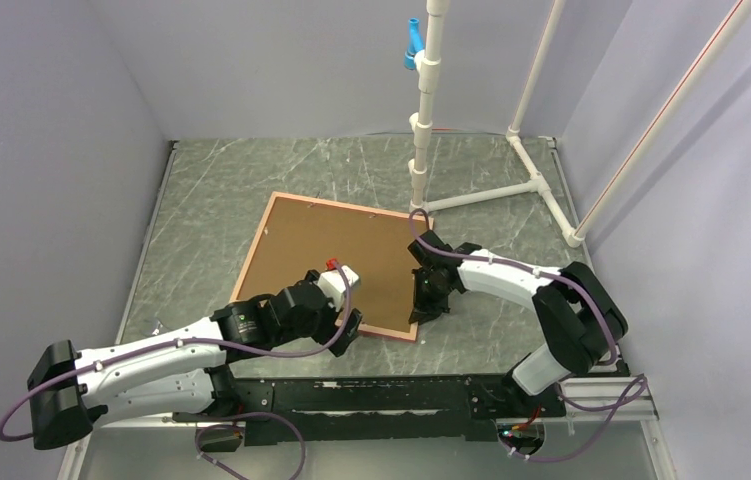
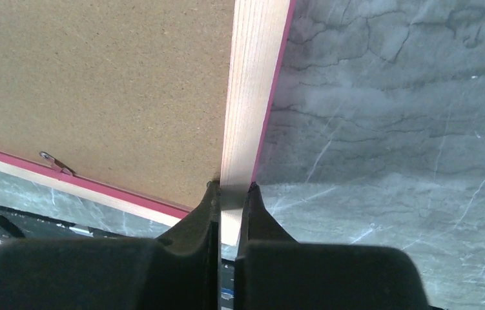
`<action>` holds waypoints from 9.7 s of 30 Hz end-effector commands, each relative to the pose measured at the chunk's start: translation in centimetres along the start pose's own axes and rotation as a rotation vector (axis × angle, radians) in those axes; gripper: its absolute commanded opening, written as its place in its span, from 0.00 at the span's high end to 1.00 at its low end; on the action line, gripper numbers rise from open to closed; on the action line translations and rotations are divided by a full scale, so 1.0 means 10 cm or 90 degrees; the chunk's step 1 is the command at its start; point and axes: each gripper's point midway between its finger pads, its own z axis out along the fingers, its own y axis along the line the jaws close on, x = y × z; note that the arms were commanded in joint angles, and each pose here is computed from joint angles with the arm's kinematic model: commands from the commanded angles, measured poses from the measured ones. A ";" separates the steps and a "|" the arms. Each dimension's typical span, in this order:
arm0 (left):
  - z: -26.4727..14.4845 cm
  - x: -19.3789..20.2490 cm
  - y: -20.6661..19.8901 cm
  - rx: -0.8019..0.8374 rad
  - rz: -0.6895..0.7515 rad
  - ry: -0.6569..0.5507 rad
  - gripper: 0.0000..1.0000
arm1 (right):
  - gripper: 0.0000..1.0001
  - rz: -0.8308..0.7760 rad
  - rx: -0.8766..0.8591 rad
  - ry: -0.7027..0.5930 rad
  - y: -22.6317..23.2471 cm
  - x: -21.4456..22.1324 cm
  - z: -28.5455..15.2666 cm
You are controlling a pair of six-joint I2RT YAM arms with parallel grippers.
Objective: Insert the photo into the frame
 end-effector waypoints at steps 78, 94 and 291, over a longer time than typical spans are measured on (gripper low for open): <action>-0.73 -0.80 -0.09 -0.273 0.318 -0.032 1.00 | 0.00 -0.500 -0.334 -0.882 0.63 -0.43 -3.61; -0.95 -0.60 -0.55 0.010 0.254 -0.035 1.00 | 0.00 -1.158 -0.403 -0.896 1.18 0.13 -3.17; -0.33 0.17 1.12 -0.247 -0.409 0.084 0.01 | 1.00 0.012 0.267 -0.204 -1.16 -0.53 -0.58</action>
